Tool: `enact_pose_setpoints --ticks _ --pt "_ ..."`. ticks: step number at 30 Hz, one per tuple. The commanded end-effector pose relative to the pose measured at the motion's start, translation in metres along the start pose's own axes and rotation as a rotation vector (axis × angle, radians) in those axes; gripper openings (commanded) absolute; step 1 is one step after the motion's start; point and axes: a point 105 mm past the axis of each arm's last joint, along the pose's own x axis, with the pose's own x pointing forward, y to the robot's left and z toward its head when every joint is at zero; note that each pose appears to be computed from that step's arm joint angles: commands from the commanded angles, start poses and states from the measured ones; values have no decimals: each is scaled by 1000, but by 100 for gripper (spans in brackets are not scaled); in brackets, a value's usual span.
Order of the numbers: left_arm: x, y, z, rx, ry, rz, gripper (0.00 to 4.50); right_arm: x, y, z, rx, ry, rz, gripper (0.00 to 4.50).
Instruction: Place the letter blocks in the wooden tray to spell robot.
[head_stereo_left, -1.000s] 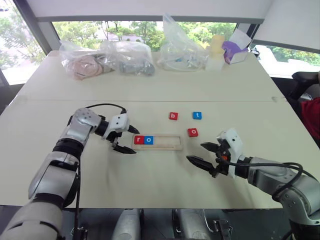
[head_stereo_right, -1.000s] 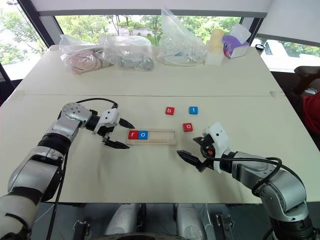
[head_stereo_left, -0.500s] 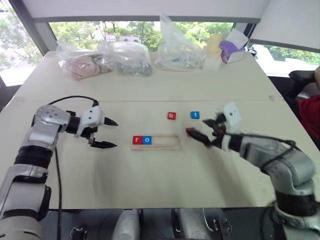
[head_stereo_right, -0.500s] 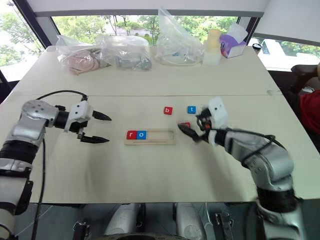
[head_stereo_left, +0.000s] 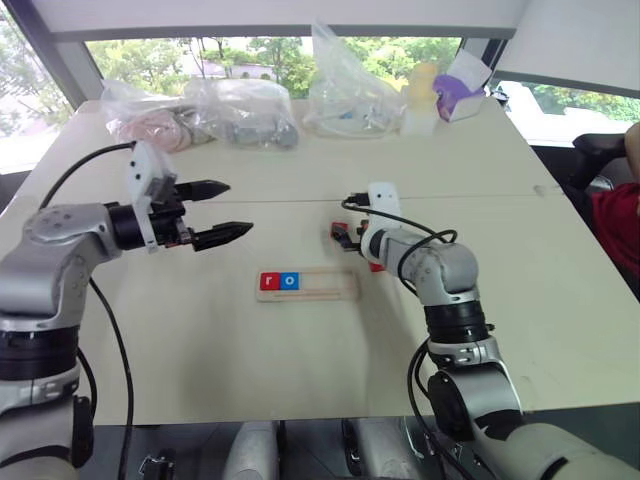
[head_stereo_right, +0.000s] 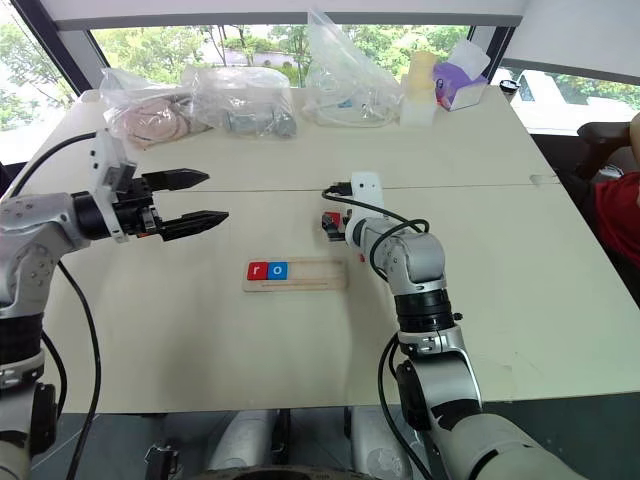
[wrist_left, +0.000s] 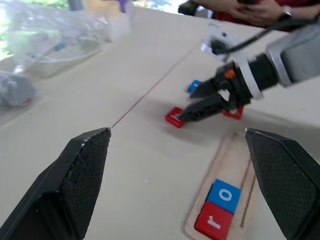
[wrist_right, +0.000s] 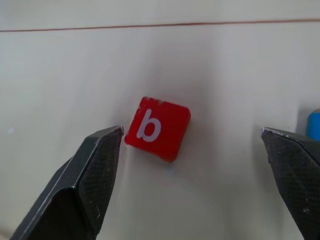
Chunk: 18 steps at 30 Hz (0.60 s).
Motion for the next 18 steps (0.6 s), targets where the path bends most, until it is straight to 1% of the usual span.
enact_pose_setpoints --ticks 1,5,9,12,15,16,17,18 --pt "-9 -4 4 5 -14 37 446 1 21 15 -17 -53 48 450" --pt "-10 -7 -6 -12 8 54 446 13 30 10 -25 -38 41 450" --pt "-10 -7 -9 -8 11 76 446 28 27 1 -52 -2 -8 450" --pt "-10 -6 -10 -2 5 91 450 34 21 -8 -99 21 -50 367" --pt "-10 -6 -11 1 4 97 450 34 24 -9 -131 18 -46 210" --pt "-10 -6 -12 1 3 97 450 34 25 -9 -140 17 -48 151" --pt "-8 -6 -12 2 1 96 450 33 25 -9 -142 16 -49 116" --pt "-6 -7 -11 2 -5 89 450 33 24 -8 -154 9 -55 119"
